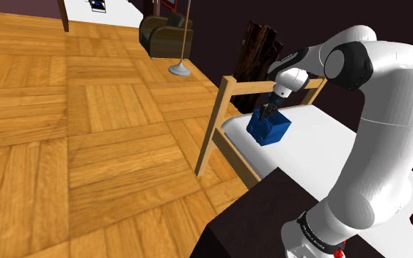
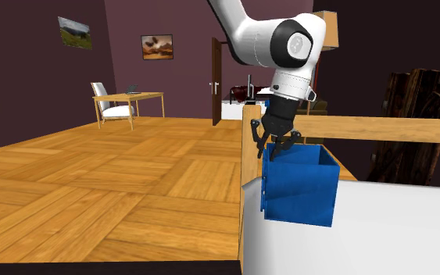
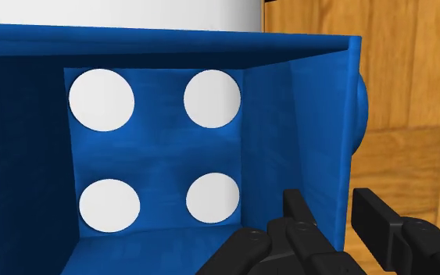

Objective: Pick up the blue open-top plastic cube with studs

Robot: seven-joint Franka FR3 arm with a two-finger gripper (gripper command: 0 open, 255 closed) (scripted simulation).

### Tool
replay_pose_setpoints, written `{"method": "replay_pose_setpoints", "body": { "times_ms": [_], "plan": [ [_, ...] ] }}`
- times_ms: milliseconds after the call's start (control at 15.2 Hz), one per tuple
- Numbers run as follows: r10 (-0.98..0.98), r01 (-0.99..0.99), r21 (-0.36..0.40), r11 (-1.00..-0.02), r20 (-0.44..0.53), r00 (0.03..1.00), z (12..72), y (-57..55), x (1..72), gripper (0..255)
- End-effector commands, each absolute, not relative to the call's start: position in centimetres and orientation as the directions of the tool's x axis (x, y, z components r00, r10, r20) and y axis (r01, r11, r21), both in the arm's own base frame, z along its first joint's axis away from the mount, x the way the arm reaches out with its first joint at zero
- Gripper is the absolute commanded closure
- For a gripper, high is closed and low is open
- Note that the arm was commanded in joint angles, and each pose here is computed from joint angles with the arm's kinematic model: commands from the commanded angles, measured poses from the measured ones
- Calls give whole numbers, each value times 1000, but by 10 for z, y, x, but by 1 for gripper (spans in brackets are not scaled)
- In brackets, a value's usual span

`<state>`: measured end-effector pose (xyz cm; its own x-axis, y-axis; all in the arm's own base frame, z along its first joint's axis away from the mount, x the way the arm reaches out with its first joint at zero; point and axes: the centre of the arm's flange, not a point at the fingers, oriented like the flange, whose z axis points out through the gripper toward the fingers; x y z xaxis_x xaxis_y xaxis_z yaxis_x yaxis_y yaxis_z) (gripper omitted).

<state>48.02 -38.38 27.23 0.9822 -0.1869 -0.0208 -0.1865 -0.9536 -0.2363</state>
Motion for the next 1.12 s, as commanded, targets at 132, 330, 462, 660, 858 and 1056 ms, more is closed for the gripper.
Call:
{"method": "replay_pose_setpoints", "body": {
  "times_ms": [132,330,462,660,858,1056],
  "plan": [
    [-186,-186,-237,-954,-23,982,286,-383,481,255],
    [-186,-186,-237,-954,-23,982,302,-383,481,255],
    [-186,-186,-237,-954,-23,982,313,-383,481,255],
    [-186,-186,-237,-954,-23,982,328,-383,481,255],
    [-186,-186,-237,-954,-23,982,344,-383,481,255],
    [-186,-186,-237,-954,-23,982,350,-383,481,255]
  ]
}}
